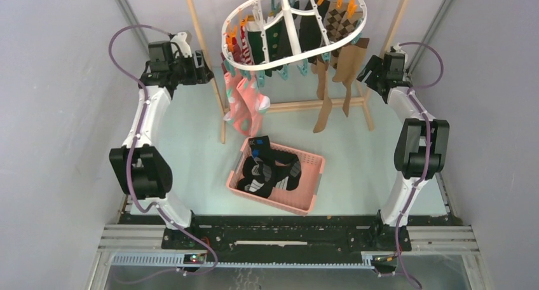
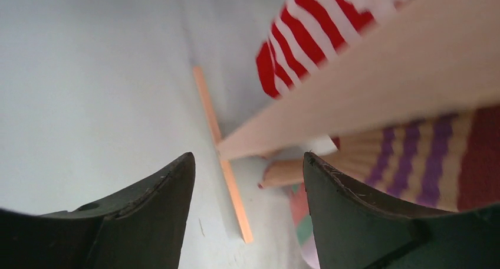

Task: Remove the socks clipped to the hanger
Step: Adjust the clothesline at the center of the board, then remove the sock from the hanger.

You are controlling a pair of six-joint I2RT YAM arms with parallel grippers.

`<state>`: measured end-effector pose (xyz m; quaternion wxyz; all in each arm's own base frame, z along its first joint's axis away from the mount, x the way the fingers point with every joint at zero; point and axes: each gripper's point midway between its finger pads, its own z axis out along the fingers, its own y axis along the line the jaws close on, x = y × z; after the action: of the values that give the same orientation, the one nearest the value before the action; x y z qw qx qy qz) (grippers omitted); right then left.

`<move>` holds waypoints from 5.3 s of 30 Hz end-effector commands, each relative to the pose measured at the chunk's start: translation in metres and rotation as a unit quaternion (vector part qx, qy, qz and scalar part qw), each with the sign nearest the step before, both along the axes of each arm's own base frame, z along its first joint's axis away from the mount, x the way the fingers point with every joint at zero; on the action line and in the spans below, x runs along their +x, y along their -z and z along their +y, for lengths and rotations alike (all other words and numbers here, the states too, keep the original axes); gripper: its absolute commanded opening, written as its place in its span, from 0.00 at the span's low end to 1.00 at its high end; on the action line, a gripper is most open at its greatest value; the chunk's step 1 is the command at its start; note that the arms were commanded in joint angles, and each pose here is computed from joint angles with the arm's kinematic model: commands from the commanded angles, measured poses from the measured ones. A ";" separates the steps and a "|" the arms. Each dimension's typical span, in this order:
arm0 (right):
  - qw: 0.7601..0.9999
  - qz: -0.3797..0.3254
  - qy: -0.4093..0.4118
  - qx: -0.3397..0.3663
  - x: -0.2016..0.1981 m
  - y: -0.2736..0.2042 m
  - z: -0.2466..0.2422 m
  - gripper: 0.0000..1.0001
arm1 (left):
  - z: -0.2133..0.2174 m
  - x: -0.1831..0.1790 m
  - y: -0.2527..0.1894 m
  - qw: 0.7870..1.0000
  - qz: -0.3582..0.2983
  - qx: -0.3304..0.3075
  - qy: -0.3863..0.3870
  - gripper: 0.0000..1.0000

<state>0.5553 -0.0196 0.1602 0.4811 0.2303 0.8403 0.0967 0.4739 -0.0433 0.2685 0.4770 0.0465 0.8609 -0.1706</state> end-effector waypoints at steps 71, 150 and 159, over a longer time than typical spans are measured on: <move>0.846 -0.246 -0.468 0.069 -0.248 -0.154 0.474 0.00 | -0.034 -0.218 0.000 0.983 0.047 -0.051 0.172 0.95; 0.891 -0.295 -0.322 0.122 -0.198 -0.299 0.453 0.00 | -0.068 -0.238 0.005 0.974 -0.026 -0.015 0.223 0.04; 0.897 -0.286 -0.308 0.136 -0.201 -0.286 0.451 0.57 | -0.075 -0.247 0.013 0.971 -0.019 -0.014 0.238 0.04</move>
<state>0.3619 0.4414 0.4194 0.5929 -0.0338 0.6988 0.3988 0.2321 -0.1149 0.2541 0.4339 0.2306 0.8205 -0.2920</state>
